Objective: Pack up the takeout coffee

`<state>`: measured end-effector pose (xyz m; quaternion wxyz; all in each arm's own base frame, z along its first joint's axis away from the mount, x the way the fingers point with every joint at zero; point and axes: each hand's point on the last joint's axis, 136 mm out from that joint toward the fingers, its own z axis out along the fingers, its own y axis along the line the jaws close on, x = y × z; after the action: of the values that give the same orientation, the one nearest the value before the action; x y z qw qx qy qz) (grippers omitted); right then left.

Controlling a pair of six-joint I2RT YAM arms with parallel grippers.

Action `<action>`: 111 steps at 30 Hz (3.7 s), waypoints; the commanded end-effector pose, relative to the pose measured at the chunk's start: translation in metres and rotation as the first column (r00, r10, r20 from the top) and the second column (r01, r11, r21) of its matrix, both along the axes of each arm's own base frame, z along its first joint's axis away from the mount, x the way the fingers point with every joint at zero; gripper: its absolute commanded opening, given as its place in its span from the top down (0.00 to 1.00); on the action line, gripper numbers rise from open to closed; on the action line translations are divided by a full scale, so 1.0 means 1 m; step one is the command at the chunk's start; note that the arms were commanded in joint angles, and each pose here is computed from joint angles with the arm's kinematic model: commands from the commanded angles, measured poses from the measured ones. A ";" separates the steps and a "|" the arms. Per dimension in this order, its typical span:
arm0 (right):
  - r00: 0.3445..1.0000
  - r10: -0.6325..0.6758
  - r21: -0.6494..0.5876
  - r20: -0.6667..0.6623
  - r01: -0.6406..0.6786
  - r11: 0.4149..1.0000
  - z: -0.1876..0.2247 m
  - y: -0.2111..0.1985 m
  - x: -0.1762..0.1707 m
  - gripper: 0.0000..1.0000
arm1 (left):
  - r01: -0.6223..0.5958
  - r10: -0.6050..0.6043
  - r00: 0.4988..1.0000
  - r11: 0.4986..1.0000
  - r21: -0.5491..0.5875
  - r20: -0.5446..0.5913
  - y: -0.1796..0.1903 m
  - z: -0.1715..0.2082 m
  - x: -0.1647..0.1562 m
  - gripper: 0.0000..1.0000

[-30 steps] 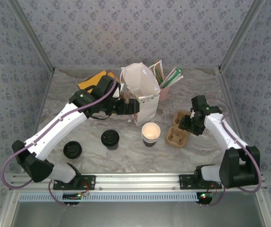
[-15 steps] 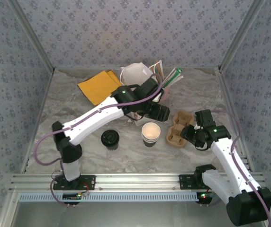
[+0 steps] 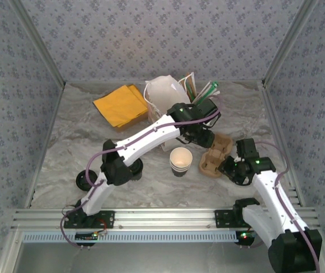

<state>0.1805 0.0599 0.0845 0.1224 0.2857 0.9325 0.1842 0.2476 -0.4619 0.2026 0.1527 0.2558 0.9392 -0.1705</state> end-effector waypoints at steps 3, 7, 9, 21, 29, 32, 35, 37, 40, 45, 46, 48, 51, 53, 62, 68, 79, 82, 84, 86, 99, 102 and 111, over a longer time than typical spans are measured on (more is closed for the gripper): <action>1.000 -0.001 0.046 0.005 0.001 0.999 -0.002 0.003 0.001 0.70 | 0.038 -0.039 0.999 0.999 -0.019 -0.014 -0.007 0.006 -0.008 0.49; 1.000 -0.002 0.065 0.006 0.002 0.998 -0.004 0.005 0.002 0.71 | 0.044 -0.044 0.999 0.999 -0.019 -0.016 -0.010 0.002 -0.007 0.51; 1.000 0.000 0.067 0.011 -0.001 0.998 -0.004 0.005 0.004 0.73 | 0.046 -0.046 0.999 0.999 -0.017 -0.016 -0.012 -0.001 -0.006 0.52; 1.000 0.010 0.079 0.009 -0.011 0.997 -0.007 0.007 0.007 0.73 | 0.080 -0.080 0.996 0.997 -0.006 -0.036 -0.027 -0.023 -0.003 0.62; 0.997 0.004 0.125 0.072 -0.013 0.992 0.000 0.011 0.015 0.75 | 0.093 -0.094 0.994 0.996 -0.006 -0.059 -0.031 -0.032 -0.005 0.61; 0.997 0.001 0.134 0.074 -0.011 0.991 0.000 0.011 0.016 0.76 | 0.102 -0.102 0.992 0.995 -0.006 -0.072 -0.034 -0.038 -0.006 0.61; 0.997 -0.001 0.138 0.073 -0.009 0.990 -0.001 0.011 0.016 0.75 | 0.104 -0.104 0.992 0.995 -0.003 -0.076 -0.037 -0.045 -0.005 0.61; 0.998 -0.002 0.138 0.066 -0.008 0.990 -0.003 0.011 0.014 0.75 | 0.105 -0.105 0.992 0.994 -0.002 -0.076 -0.039 -0.049 -0.004 0.61; 0.998 0.001 0.135 0.061 -0.010 0.991 -0.004 0.010 0.013 0.74 | 0.108 -0.108 0.991 0.994 -0.001 -0.075 -0.042 -0.055 -0.002 0.61; 0.998 0.007 0.130 0.057 -0.015 0.991 -0.003 0.010 0.011 0.74 | 0.103 -0.100 0.992 0.994 0.034 -0.076 -0.041 -0.071 0.002 0.59; 0.998 0.007 0.131 0.055 -0.014 0.991 -0.004 0.010 0.011 0.74 | 0.104 -0.101 0.992 0.994 0.040 -0.076 -0.041 -0.074 0.002 0.58; 0.998 0.008 0.130 0.055 -0.015 0.991 -0.004 0.010 0.010 0.73 | 0.101 -0.097 0.992 0.994 0.049 -0.075 -0.041 -0.079 0.004 0.57; 0.998 0.010 0.128 0.055 -0.017 0.992 -0.005 0.010 0.010 0.73 | 0.095 -0.091 0.993 0.993 0.063 -0.070 -0.040 -0.083 0.006 0.54; 0.998 0.010 0.129 0.055 -0.017 0.992 -0.005 0.010 0.010 0.73 | 0.092 -0.087 0.994 0.993 0.068 -0.065 -0.040 -0.086 0.008 0.51; 0.998 0.013 0.130 0.056 -0.020 0.991 -0.005 0.010 0.010 0.73 | 0.097 -0.089 0.991 0.992 0.079 -0.100 -0.041 -0.102 0.007 0.49; 0.998 0.017 0.134 0.053 -0.024 0.991 -0.007 0.011 0.009 0.73 | 0.091 -0.081 0.991 0.991 0.100 -0.102 -0.038 -0.109 0.009 0.49; 0.997 0.020 0.153 0.078 -0.032 0.988 -0.003 0.014 0.014 0.75 | 0.101 -0.094 0.985 0.994 0.046 -0.142 -0.045 -0.101 0.001 0.52; 0.996 0.019 0.156 0.092 -0.033 0.987 0.000 0.015 0.016 0.76 | 0.100 -0.094 0.986 0.994 0.037 -0.141 -0.046 -0.096 0.000 0.53; 0.995 0.015 0.160 0.102 -0.031 0.987 0.004 0.015 0.018 0.76 | 0.098 -0.092 0.986 0.994 0.037 -0.141 -0.045 -0.095 0.000 0.53; 0.994 0.013 0.155 0.108 -0.029 0.988 0.007 0.014 0.018 0.76 | 0.098 -0.092 0.986 0.995 0.037 -0.141 -0.045 -0.094 0.000 0.53; 0.994 0.020 0.124 0.104 -0.033 0.992 0.012 0.010 0.017 0.74 | 0.095 -0.091 0.987 0.995 0.029 -0.129 -0.044 -0.085 0.000 0.53; 0.996 0.014 0.114 0.093 -0.024 0.993 0.010 0.007 0.016 0.72 | 0.095 -0.091 0.988 0.995 0.026 -0.126 -0.043 -0.083 0.000 0.53; 0.996 0.015 0.124 0.092 -0.027 0.992 0.009 0.009 0.018 0.69 | 0.096 -0.094 0.988 0.995 0.017 -0.121 -0.043 -0.076 0.000 0.53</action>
<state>0.1959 0.0694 0.0859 0.1385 0.2788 0.9156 0.2543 0.2507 -0.4985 0.0914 0.0669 0.2897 0.9430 -0.1493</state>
